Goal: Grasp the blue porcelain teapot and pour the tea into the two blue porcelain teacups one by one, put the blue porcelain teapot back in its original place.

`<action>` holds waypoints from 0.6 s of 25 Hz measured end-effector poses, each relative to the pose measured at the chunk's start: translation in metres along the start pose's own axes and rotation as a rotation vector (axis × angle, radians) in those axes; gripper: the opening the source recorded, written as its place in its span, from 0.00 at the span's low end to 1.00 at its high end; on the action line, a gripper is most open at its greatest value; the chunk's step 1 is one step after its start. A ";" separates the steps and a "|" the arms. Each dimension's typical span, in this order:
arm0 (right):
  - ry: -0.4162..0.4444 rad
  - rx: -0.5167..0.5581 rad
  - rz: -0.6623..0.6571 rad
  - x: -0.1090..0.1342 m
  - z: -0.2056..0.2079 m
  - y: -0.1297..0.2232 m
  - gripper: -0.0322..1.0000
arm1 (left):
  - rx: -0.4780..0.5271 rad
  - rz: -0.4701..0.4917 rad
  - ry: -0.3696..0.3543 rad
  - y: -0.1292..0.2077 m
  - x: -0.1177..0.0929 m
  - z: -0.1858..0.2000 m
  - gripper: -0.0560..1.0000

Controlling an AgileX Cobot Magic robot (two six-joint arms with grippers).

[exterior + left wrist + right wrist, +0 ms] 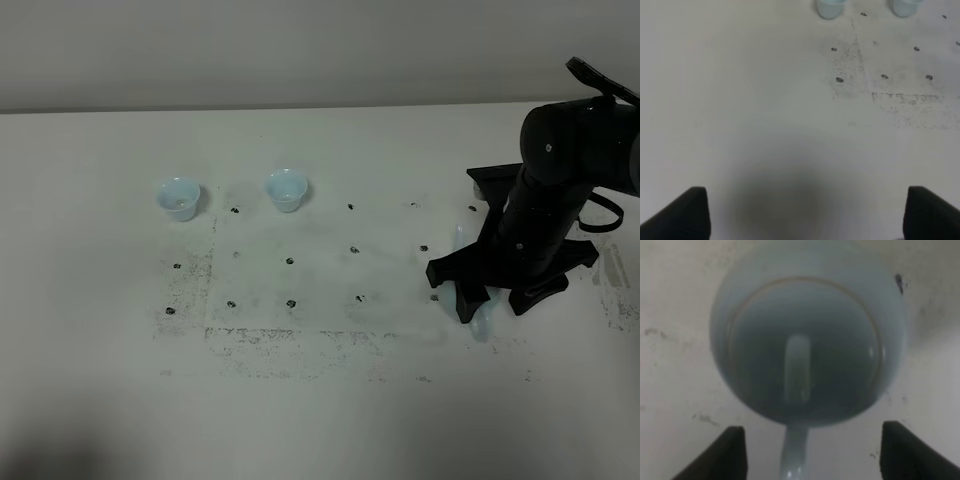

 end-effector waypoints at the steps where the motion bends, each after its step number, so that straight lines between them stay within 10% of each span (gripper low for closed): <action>1: 0.000 -0.001 0.000 0.000 -0.001 -0.001 0.55 | 0.000 0.000 0.000 0.000 0.000 0.000 0.76; 15: 0.000 0.033 -0.004 -0.002 -0.020 -0.002 0.55 | 0.000 0.000 0.000 0.000 0.000 0.000 0.76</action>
Point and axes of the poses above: a point on each arm's last joint axis where the gripper is mounted, z pointing back along that axis away from the gripper, x along the wrist's bending axis when the last joint is at zero, y = z × x, the point moved 6 cm from there along -z, pointing out along that axis toward the gripper, and after that the axes turned 13 degrees about z, right-handed, at the moved point
